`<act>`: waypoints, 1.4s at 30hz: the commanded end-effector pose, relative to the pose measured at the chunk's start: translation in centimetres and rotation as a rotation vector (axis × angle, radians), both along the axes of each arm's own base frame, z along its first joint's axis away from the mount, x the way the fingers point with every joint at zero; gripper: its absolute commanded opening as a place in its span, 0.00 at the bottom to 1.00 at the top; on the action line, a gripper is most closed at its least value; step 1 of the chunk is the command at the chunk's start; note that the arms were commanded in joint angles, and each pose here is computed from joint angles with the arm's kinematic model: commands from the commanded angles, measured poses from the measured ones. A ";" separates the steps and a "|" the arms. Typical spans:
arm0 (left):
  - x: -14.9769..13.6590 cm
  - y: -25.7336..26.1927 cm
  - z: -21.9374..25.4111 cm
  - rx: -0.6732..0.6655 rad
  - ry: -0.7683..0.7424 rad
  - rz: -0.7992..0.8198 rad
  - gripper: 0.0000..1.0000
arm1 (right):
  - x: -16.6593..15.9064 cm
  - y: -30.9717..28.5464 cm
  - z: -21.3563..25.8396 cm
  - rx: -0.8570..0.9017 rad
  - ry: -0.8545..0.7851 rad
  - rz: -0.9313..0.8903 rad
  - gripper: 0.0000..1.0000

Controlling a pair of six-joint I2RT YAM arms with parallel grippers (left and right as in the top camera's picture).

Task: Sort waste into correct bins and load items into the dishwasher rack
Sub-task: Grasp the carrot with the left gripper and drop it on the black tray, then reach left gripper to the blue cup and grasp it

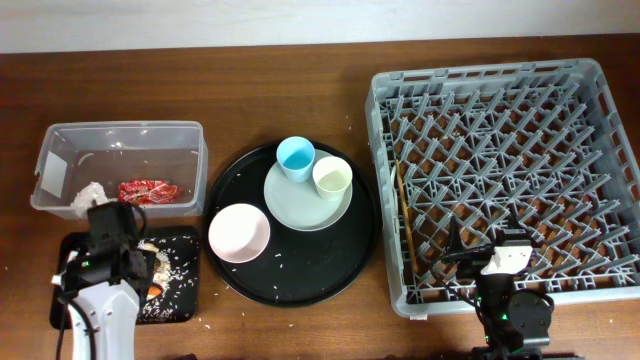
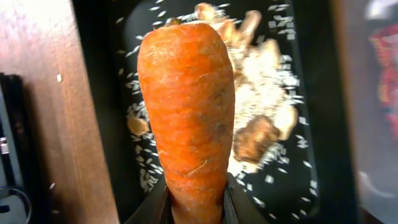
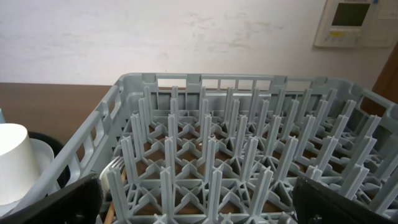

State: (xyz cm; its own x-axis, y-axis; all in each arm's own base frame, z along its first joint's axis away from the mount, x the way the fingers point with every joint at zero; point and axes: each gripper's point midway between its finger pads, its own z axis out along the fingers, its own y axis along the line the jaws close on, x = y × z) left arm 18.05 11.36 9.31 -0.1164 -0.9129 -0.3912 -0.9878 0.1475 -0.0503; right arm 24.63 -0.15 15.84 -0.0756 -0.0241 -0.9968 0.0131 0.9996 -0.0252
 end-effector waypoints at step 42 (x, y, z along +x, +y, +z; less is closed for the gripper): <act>23.3 -27.0 0.6 -0.114 -0.045 -1.222 0.56 | 0.0 -0.3 -0.3 0.005 0.004 -0.017 0.99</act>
State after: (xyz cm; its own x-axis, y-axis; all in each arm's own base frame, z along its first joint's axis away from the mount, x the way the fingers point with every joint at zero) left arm 40.54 -16.60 10.08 -0.9294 -0.2079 -0.3050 -0.1501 0.9678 -0.2022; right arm 24.63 -0.15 15.84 -0.0756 -0.0241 -0.9968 0.0131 0.9996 -0.0252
